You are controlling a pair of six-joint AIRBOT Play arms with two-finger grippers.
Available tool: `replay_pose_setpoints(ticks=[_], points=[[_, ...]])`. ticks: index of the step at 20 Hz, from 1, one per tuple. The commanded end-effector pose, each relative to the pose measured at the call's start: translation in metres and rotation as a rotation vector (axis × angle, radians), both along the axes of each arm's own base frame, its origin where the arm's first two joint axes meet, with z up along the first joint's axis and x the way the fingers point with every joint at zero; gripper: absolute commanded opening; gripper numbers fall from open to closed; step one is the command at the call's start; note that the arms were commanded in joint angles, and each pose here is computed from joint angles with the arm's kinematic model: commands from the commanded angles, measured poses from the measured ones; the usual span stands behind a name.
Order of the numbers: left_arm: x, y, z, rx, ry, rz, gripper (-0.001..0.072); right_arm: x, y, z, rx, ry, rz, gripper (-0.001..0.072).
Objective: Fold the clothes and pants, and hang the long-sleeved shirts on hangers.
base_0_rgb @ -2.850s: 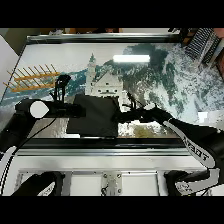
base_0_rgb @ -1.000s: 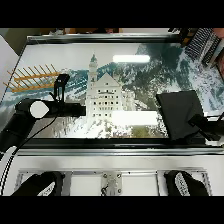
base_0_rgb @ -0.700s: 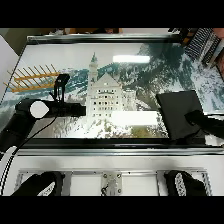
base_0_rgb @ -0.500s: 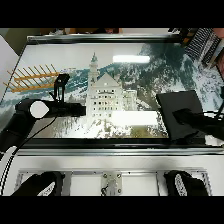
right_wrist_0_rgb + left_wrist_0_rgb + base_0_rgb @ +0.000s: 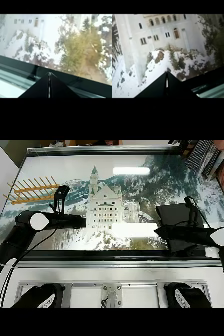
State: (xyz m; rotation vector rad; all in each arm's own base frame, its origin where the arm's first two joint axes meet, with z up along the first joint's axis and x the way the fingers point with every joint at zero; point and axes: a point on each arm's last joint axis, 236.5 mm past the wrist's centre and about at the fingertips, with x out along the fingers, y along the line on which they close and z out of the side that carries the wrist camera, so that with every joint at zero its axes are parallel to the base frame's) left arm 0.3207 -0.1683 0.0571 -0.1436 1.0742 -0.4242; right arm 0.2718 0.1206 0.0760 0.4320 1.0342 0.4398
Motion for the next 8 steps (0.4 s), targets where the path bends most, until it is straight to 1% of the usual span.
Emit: replay_pose_setpoints(ticks=[1,8], points=[[0.0000,-0.0001,-0.0004,0.000,0.001,0.000,0.0009,-0.0022,0.0055,-0.0036,0.005,0.019,0.022,0.0025],[0.0000,-0.0001,-0.0004,0.000,0.001,0.000,0.0009,-0.0038,0.0091,-0.0018,0.024,0.025,0.027,0.0025]])
